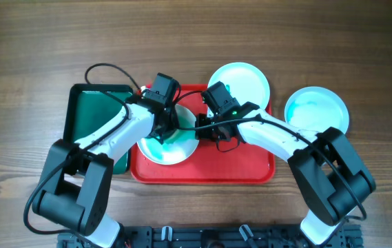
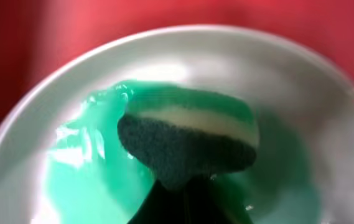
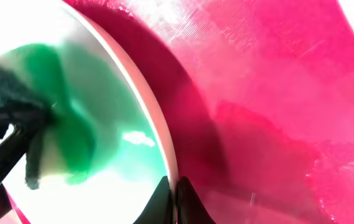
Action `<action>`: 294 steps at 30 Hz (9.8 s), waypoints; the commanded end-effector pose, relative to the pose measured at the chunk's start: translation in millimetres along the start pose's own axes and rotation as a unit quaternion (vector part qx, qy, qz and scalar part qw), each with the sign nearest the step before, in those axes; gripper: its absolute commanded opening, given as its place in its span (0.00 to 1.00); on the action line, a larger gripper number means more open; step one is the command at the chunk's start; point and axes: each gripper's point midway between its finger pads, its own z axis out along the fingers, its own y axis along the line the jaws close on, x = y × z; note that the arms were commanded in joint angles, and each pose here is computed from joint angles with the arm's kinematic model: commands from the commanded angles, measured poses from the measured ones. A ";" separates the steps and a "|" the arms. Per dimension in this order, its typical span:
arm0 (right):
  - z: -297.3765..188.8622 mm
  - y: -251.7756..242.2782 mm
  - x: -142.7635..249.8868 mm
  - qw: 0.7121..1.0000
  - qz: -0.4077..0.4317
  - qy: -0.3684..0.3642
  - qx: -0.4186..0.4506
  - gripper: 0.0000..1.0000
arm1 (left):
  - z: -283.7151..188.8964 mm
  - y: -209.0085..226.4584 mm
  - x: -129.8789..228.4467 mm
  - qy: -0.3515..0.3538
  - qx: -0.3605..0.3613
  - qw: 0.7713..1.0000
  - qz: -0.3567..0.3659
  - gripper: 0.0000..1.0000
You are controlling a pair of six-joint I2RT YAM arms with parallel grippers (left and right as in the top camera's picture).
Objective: Clean dirty plates on tray and stack at the side
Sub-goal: 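Scrub the second plate with the sponge in the left gripper, then lift the second plate with right gripper and tilt it to drain, then carry the second plate right and stack it on the first plate, then grip the last plate rim with right gripper and pull it to tray center, then move the sponge in the left gripper onto the third plate, then scrub the third plate with the sponge in the left gripper, then lift the third plate with right gripper and tilt it to drain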
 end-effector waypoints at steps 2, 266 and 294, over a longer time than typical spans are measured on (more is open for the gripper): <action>1.3 1.5 -3.9 1.000 -0.003 -0.001 -0.001 0.04 | 8.1 10.5 53.5 0.123 0.008 0.992 0.004 0.04; -6.4 -40.8 -35.0 0.997 0.062 -0.016 0.036 0.04 | -17.7 -94.1 66.4 0.205 0.252 0.909 0.260 0.04; -96.4 -53.6 -53.7 0.981 -0.046 -0.122 0.143 0.04 | -120.2 20.8 -92.8 -0.044 0.000 0.999 0.003 0.04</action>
